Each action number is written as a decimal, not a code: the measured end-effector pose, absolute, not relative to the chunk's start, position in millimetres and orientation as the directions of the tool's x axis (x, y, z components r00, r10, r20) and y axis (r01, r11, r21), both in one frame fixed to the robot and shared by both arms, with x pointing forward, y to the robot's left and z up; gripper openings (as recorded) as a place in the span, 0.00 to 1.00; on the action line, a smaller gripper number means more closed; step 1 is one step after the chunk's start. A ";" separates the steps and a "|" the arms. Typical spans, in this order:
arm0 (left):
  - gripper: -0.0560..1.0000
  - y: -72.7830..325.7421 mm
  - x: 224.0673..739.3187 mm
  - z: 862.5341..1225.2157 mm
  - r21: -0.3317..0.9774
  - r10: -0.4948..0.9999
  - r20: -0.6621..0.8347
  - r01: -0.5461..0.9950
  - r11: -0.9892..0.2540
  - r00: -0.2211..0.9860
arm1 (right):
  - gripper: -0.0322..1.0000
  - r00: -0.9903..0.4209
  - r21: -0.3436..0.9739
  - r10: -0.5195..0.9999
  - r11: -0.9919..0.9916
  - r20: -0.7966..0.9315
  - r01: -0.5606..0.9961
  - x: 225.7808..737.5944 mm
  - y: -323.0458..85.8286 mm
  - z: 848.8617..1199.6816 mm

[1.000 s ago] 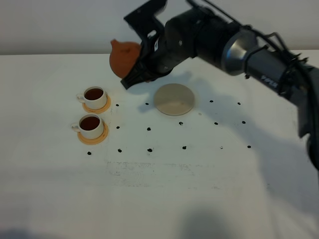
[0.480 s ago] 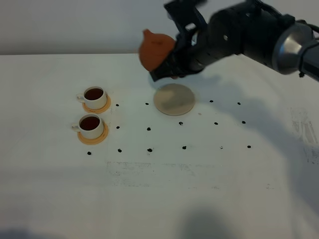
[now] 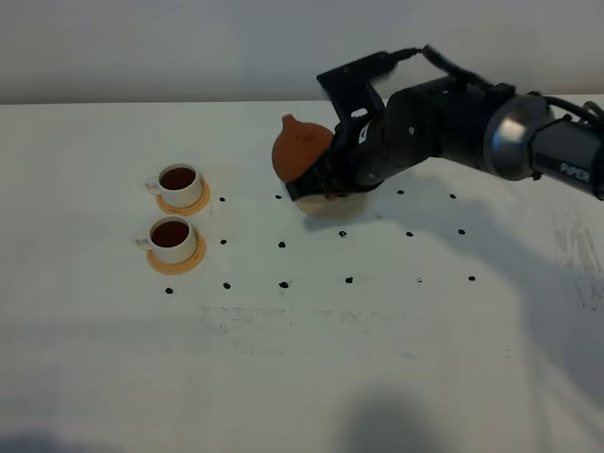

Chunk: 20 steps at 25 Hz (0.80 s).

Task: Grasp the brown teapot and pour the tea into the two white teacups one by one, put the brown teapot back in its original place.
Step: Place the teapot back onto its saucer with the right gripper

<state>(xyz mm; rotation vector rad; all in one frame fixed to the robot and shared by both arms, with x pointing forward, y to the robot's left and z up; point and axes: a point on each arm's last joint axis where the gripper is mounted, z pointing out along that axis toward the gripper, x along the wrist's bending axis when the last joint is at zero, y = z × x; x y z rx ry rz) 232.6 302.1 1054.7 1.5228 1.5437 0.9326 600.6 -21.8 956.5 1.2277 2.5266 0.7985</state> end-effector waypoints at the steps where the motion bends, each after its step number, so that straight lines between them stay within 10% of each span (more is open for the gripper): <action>1: 0.48 302.1 232.6 1054.7 0.896 1.000 -0.025 0.443 0.021 0.002 | 0.11 -0.624 0.551 0.780 0.505 0.037 0.664 602.2 -21.9 950.0; 20: 0.48 302.1 232.6 1054.7 0.896 1.000 -0.025 0.443 0.021 0.002 | 0.11 -0.581 0.519 0.813 0.482 0.036 0.706 621.1 -36.1 910.8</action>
